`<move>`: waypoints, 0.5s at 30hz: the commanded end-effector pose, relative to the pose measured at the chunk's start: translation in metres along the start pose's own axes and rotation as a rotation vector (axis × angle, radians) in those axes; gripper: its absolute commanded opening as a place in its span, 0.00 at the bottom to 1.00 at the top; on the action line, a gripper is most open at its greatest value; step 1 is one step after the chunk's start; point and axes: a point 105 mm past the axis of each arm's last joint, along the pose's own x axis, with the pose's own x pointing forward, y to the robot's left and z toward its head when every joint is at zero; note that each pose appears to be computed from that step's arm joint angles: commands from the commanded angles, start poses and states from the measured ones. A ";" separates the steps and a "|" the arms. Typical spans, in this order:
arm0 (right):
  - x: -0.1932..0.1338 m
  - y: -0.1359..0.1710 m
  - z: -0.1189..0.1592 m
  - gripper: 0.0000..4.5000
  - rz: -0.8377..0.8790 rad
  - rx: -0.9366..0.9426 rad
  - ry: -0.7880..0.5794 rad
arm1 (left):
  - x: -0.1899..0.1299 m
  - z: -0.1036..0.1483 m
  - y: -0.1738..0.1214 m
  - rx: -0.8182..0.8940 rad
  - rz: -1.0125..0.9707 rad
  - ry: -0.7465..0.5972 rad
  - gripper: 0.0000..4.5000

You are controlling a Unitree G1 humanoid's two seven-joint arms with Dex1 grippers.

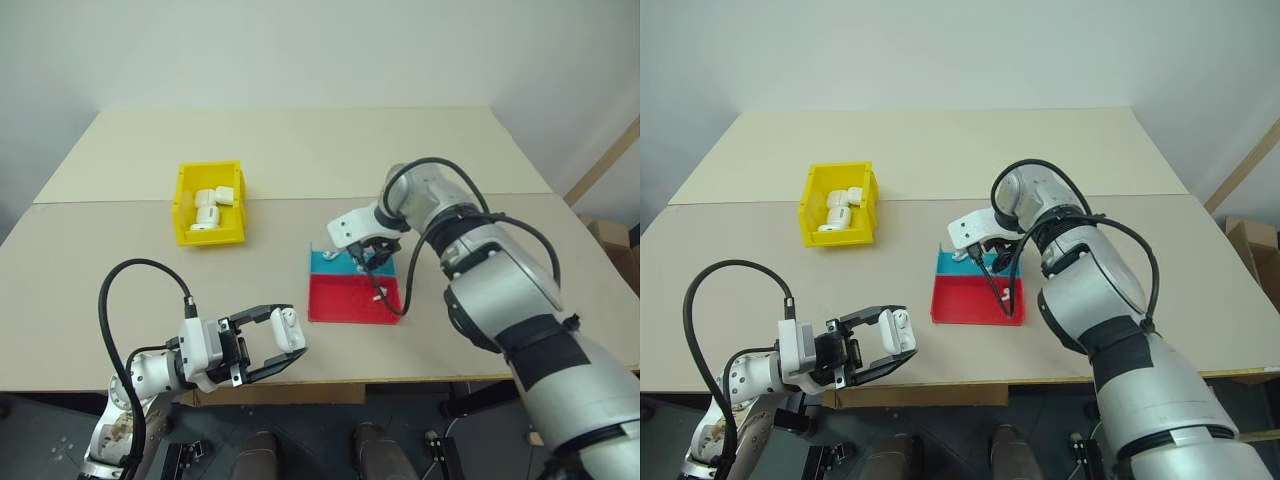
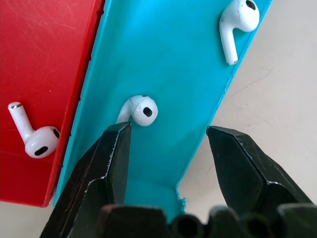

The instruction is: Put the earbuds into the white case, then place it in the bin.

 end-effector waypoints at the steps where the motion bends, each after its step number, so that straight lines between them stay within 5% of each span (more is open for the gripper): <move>1: -0.009 -0.009 0.005 0.65 -0.051 -0.012 -0.030 | 0.002 0.004 0.000 0.033 -0.004 -0.018 0.63; 15: -0.008 -0.016 0.024 0.65 -0.101 -0.019 -0.108 | 0.002 0.003 -0.001 0.029 -0.001 -0.015 0.63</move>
